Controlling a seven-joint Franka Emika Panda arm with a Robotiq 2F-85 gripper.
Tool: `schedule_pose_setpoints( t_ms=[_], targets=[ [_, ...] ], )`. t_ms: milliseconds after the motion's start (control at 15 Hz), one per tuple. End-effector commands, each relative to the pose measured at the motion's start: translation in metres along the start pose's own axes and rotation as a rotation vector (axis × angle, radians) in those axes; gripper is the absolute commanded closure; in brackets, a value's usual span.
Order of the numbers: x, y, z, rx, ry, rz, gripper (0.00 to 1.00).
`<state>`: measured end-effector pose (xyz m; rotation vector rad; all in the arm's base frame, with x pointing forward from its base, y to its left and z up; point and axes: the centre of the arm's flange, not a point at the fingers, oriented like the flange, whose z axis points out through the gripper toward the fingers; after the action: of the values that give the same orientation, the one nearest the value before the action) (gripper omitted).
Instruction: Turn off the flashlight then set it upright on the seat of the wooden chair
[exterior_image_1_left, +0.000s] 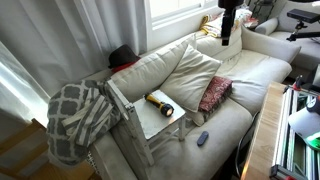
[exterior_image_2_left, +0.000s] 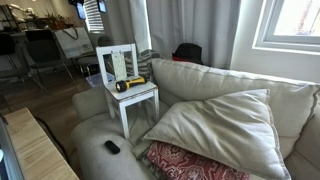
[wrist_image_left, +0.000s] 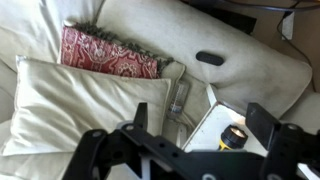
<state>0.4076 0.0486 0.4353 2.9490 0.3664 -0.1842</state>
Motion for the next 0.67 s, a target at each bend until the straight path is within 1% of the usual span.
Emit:
schedule_pose_setpoints(
  t_ms=[0, 67, 200, 333, 400, 467, 600],
  targets=[
    [0.072, -0.047, 0.034, 0.027, 0.124, -0.08, 0.0],
    [0.085, -0.062, 0.043, 0.035, 0.161, -0.113, 0.0],
    [0.109, -0.088, 0.07, 0.047, 0.209, -0.163, 0.0],
    [0.126, -0.105, 0.099, 0.068, 0.244, -0.201, 0.0],
    [0.133, -0.112, 0.112, 0.095, 0.273, -0.226, 0.0],
    [0.138, -0.117, 0.124, 0.105, 0.281, -0.24, 0.0],
    [0.147, -0.127, 0.148, 0.13, 0.269, -0.267, 0.0]
  ],
)
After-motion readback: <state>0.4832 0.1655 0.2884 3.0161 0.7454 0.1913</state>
